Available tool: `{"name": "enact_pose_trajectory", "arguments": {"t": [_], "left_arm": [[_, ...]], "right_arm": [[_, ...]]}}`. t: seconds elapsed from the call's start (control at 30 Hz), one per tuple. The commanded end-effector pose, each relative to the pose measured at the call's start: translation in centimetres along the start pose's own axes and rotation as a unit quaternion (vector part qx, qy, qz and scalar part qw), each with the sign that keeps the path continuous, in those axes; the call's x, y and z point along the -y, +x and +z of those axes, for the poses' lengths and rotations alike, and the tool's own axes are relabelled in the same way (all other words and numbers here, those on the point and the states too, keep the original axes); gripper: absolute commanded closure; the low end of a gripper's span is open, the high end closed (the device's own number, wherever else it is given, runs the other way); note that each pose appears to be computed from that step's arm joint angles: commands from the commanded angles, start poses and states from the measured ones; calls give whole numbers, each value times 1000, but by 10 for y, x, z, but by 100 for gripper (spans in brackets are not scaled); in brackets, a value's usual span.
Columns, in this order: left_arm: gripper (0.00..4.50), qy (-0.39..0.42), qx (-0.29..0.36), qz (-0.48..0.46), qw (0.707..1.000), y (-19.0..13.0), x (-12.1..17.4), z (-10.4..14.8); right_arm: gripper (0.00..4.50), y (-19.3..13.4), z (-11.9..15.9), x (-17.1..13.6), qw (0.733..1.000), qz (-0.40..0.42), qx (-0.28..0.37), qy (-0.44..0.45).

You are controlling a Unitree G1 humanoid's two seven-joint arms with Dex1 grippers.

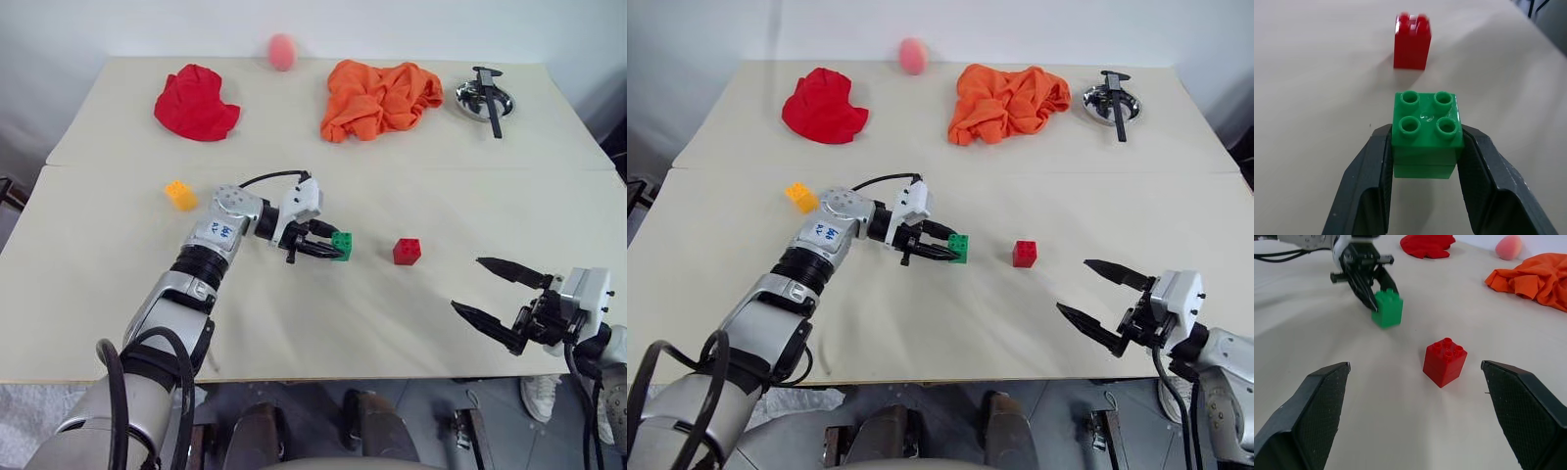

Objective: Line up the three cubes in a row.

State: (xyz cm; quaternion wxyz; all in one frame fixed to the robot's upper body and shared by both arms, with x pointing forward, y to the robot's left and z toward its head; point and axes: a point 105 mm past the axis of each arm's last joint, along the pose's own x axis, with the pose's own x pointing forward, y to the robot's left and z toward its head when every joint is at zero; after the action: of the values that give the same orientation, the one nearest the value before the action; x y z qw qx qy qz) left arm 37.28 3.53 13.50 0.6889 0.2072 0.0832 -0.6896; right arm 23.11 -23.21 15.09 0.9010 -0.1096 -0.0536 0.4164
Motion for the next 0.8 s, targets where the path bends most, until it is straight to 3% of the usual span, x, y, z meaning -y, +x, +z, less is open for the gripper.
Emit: {"name": "enact_pose_trajectory", "arguments": {"t": [0.03, 0.17, 0.37, 0.43, 0.5, 0.53, 0.7, 0.8], "left_arm": [[302, 32, -7, 24, 999, 1, -9, 5], [302, 26, 2, 15, 1000, 0, -8, 6], [106, 46, 70, 9, 996, -15, -8, 28], [46, 62, 101, 23, 993, -41, -8, 33], [46, 75, 121, 40, 989, -69, -3, 32], [23, 90, 140, 58, 984, -86, 3, 30], [2, 65, 170, 221, 958, -148, 22, 5], [2, 40, 165, 348, 922, -188, 51, -18]], "right_arm": [[0, -1, 9, -3, 1000, -6, 13, -21], [0, 2, 8, -5, 1000, -2, 15, -17], [0, 9, 7, -6, 1000, 15, 18, -14], [0, 21, 12, -7, 999, 34, 32, -12], [0, 34, 17, -8, 997, 56, 45, -9], [0, 42, 20, -8, 996, 65, 53, -6], [0, 68, 34, -13, 991, 104, 87, -23], [0, 82, 43, -14, 986, 121, 108, -35]]}}
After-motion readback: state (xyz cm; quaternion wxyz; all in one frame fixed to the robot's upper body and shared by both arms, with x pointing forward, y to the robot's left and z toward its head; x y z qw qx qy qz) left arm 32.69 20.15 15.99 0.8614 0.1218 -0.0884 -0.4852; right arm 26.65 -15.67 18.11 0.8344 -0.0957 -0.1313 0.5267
